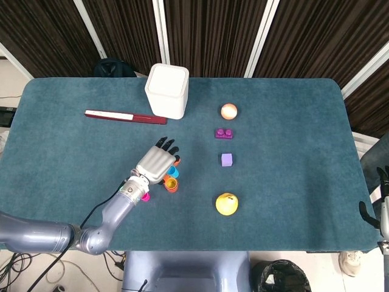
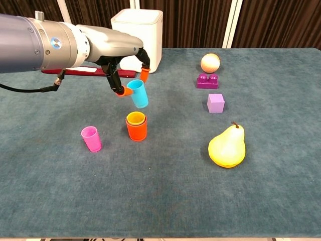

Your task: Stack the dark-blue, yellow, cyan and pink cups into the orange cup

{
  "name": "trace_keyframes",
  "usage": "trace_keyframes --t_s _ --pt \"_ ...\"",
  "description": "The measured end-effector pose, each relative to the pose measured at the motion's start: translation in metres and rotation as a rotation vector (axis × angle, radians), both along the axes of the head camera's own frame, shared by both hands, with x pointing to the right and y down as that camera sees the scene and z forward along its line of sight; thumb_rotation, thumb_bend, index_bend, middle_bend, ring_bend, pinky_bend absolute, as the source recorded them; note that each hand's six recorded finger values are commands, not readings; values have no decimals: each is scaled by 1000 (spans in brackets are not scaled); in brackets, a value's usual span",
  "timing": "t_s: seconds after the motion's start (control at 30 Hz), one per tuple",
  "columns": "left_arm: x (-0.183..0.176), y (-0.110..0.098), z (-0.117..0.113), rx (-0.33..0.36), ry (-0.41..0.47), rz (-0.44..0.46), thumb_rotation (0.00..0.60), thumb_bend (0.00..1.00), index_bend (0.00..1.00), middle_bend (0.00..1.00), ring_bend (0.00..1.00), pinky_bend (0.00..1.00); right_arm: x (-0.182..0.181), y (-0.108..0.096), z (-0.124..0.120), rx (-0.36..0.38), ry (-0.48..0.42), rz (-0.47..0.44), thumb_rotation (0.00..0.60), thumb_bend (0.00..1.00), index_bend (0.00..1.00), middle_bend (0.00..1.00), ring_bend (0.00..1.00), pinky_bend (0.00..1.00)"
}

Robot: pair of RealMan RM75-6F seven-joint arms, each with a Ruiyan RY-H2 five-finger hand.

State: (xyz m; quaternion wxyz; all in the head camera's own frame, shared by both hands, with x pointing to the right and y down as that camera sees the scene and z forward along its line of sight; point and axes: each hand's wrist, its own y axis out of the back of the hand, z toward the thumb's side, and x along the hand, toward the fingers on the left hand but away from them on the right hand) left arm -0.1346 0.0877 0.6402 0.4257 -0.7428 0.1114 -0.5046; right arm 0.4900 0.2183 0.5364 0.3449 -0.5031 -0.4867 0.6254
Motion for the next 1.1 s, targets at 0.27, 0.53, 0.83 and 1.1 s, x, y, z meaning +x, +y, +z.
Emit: trace_keyframes --t_s 0.27,0.53,0.83,1.1 --pt "6 10 -10 -6 8 28 600 355 465 185 0 0 2 0 -5 15 -4 7 600 424 36 0 58 0" --pt "4 15 -13 3 -12 45 600 355 466 185 0 0 2 0 -7 21 -7 8 600 423 36 0 58 0" --pt "2 18 -4 -1 -36 47 600 355 466 186 0 0 2 -1 -8 24 -6 11 600 424 36 0 58 0" --pt "3 20 4 -10 -46 51 600 352 462 185 0 0 3 -1 -6 20 -6 14 600 424 36 0 58 0"
